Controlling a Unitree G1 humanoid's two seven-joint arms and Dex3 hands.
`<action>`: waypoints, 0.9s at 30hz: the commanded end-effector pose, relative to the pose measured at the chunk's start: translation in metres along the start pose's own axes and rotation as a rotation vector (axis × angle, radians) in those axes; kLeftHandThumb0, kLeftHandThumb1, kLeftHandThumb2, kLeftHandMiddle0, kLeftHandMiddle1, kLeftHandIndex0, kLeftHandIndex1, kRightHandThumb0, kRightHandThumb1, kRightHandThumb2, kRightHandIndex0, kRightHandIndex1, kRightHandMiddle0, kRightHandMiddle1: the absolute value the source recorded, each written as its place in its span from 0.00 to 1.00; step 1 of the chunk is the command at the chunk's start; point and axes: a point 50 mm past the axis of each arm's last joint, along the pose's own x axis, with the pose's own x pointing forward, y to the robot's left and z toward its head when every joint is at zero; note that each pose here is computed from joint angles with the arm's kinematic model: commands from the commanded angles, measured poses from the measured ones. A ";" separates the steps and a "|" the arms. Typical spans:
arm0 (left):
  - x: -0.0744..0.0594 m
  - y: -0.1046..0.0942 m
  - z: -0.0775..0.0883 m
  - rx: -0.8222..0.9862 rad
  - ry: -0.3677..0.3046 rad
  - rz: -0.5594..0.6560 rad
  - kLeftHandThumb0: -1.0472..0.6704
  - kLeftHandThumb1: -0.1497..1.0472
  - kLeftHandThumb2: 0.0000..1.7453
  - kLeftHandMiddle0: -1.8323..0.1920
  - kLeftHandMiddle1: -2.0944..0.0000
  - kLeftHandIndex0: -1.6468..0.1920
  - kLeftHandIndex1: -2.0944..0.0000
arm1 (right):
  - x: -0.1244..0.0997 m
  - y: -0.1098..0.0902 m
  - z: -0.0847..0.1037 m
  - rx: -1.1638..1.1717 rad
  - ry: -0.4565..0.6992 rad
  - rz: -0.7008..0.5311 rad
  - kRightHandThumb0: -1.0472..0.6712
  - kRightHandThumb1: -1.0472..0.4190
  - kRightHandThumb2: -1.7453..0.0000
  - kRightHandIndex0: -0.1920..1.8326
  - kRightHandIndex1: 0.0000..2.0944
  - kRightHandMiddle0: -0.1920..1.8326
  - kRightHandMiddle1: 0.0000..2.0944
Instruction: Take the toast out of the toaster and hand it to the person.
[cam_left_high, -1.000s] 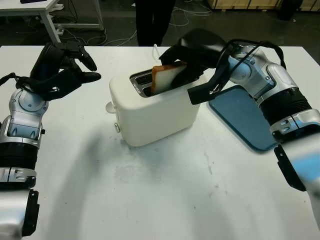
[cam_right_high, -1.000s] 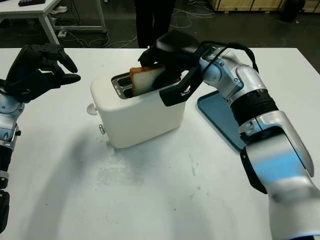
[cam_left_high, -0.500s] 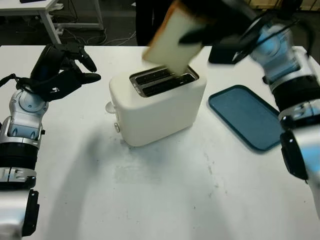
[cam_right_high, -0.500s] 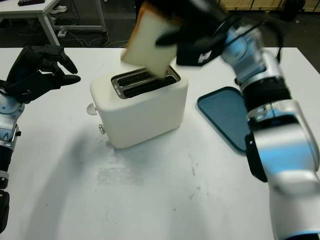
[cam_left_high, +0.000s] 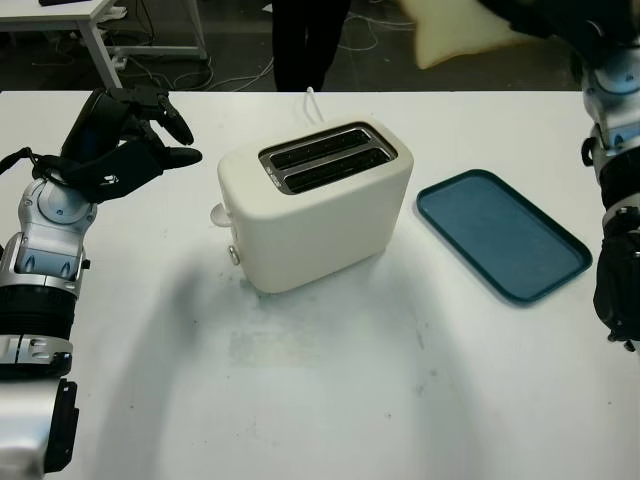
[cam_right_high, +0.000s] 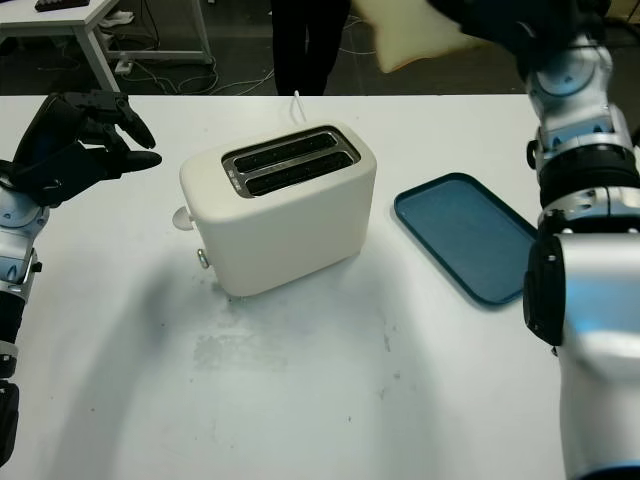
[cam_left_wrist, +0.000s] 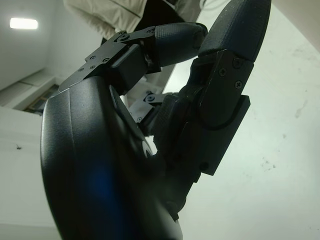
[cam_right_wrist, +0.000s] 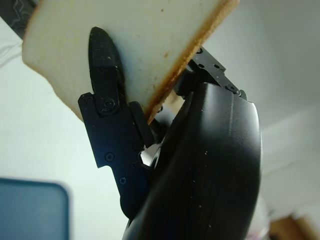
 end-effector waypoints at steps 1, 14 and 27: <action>-0.001 0.003 -0.002 -0.004 0.010 0.001 0.00 0.80 0.00 0.43 0.42 0.42 0.42 | -0.009 0.012 -0.025 0.077 0.088 -0.012 0.42 0.09 0.79 0.51 0.83 0.34 0.83; -0.001 0.002 -0.001 -0.005 0.004 0.017 0.00 0.81 0.01 0.39 0.44 0.40 0.43 | -0.037 0.053 -0.078 0.390 0.308 -0.080 0.47 0.09 0.72 0.50 0.83 0.31 0.83; -0.002 -0.001 -0.005 -0.002 0.027 0.016 0.00 0.81 0.00 0.39 0.44 0.41 0.41 | -0.043 0.075 -0.081 0.263 0.295 -0.070 0.53 0.09 0.71 0.49 0.83 0.32 0.83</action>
